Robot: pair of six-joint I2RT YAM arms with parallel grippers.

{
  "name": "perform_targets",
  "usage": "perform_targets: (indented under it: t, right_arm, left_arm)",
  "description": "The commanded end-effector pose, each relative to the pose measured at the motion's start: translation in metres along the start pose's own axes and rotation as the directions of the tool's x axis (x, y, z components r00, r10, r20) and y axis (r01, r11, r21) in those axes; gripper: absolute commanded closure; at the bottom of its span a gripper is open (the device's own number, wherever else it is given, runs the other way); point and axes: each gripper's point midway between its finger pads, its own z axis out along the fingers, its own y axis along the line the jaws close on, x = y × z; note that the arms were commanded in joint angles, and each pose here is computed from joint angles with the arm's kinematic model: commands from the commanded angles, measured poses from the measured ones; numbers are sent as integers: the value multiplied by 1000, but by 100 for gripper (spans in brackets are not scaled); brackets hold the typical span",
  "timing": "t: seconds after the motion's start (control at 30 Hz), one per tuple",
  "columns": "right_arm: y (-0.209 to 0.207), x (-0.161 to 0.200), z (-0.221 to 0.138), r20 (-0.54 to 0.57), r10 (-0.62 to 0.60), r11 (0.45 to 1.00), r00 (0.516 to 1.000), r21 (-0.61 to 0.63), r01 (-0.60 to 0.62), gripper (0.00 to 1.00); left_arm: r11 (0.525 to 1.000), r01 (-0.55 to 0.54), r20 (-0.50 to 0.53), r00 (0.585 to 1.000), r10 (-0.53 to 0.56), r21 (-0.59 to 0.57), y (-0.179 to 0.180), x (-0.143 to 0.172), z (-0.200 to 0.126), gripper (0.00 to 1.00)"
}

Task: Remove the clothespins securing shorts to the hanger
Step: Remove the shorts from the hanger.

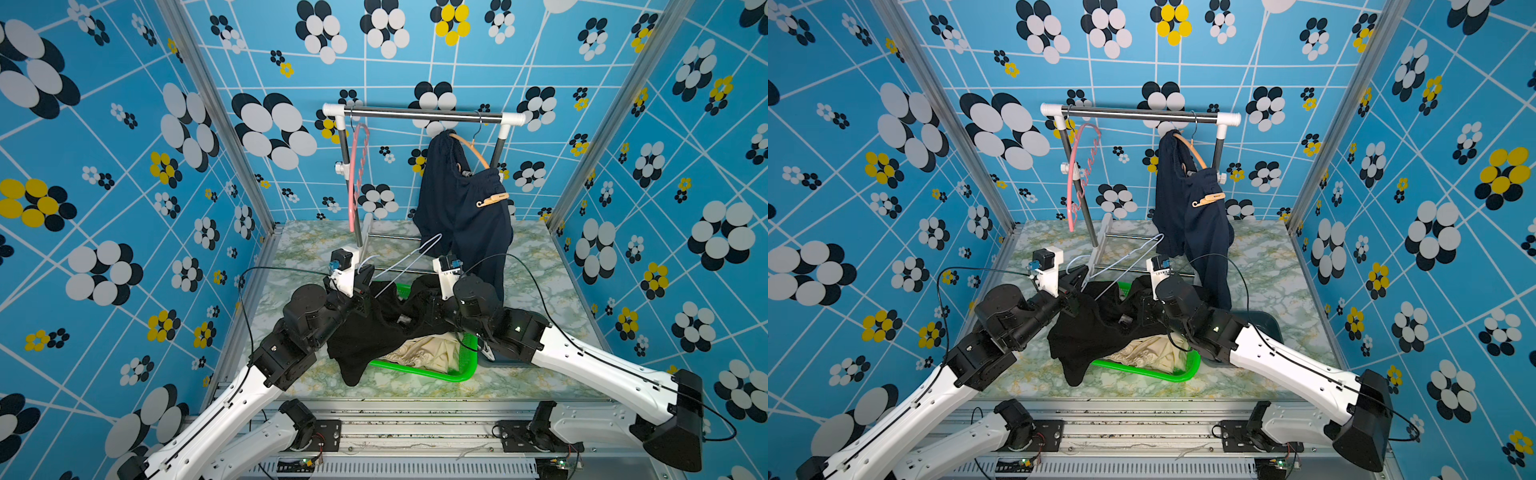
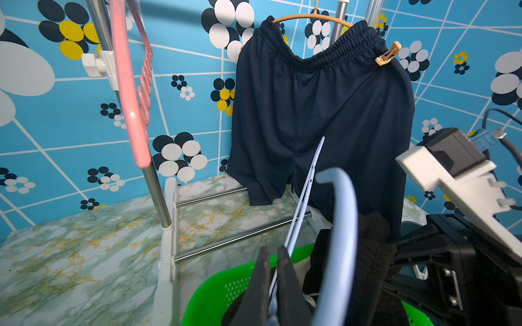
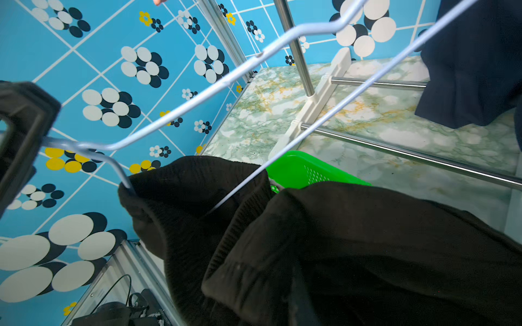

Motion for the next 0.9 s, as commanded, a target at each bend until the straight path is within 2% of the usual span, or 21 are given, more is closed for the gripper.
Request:
perform_targets:
  t: [0.0,0.2,0.43,0.67,0.87]
  right_arm:
    - [10,-8,-1,13,-22,999,1000,-26,22,100]
    - [-8,10,2,-25,-13,999,1000,46,14,100]
    - [-16,14,-4,-37,-12,997,999,73,14,100]
    - [3,-9,-15,-22,-69,997,997,17,70,100]
    - [45,-38,-24,-2,-143,985,990,-99,143,100]
  left_arm:
    - [1000,-16,57,998,17,-18,2,-22,-7,100]
    - [1000,-19,53,998,20,-18,3,-21,-6,100]
    - [1000,-21,40,999,22,-23,3,-19,-6,100]
    - [998,-28,50,998,31,-48,8,-25,-9,100]
    - [996,-32,74,996,39,-82,14,-36,-15,100]
